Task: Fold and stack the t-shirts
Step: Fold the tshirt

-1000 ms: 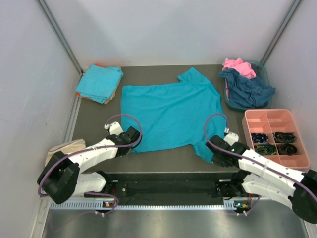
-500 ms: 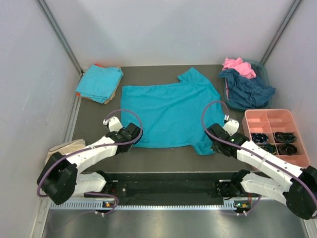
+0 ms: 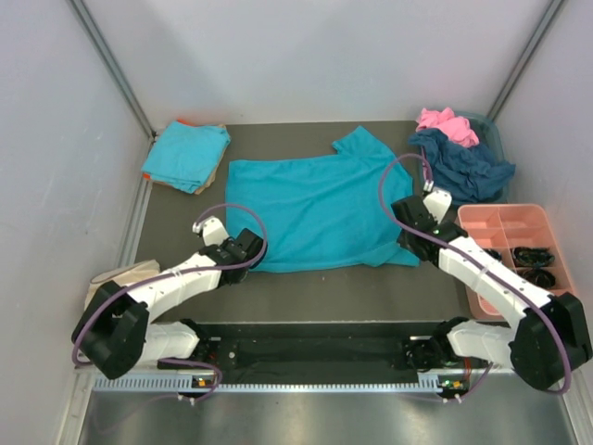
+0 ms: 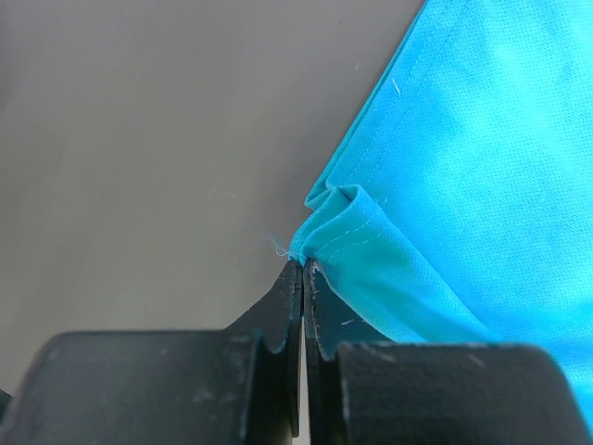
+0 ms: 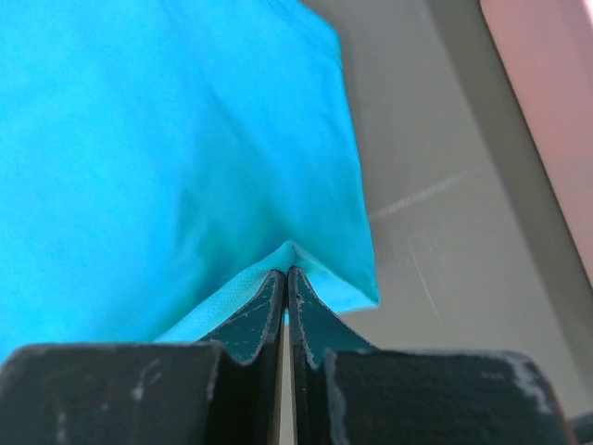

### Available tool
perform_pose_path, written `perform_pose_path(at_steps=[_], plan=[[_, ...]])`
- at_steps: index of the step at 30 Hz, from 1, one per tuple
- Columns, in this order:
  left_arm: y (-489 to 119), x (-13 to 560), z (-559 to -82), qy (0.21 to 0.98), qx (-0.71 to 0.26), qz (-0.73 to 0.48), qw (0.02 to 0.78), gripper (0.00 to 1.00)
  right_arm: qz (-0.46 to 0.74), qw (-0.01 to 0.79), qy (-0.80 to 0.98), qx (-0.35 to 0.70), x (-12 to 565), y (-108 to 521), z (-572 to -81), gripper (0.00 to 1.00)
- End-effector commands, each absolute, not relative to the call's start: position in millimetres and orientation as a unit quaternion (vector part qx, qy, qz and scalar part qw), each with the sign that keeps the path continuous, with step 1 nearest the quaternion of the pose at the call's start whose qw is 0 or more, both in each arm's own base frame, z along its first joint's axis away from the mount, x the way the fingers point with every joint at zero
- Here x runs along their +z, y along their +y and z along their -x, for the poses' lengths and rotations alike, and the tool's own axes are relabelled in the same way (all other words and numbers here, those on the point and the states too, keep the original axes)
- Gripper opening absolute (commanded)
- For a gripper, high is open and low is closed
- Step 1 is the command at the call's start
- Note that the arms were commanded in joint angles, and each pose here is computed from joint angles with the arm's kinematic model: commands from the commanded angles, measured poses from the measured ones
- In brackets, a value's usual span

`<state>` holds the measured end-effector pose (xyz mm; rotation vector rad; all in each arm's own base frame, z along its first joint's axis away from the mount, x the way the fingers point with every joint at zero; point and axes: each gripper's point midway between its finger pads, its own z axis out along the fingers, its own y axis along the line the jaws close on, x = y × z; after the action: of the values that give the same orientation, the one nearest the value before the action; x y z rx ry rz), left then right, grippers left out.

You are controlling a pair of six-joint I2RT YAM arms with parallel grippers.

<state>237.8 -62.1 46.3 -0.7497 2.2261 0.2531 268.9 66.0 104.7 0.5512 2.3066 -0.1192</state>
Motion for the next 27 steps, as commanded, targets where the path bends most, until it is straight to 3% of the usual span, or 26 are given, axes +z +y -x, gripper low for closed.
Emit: perform_pose_path(at_steps=[1, 27], plan=[[-62, 58, -254, 0.858, 0.103, 0.295, 0.408, 0.0, -0.213, 0.422, 0.881, -0.038, 135, 67, -304, 0.0], [-64, 90, -323, 0.83, 0.103, 0.298, 0.461, 0.0, -0.205, 0.443, 0.871, -0.051, 158, 65, -373, 0.0]])
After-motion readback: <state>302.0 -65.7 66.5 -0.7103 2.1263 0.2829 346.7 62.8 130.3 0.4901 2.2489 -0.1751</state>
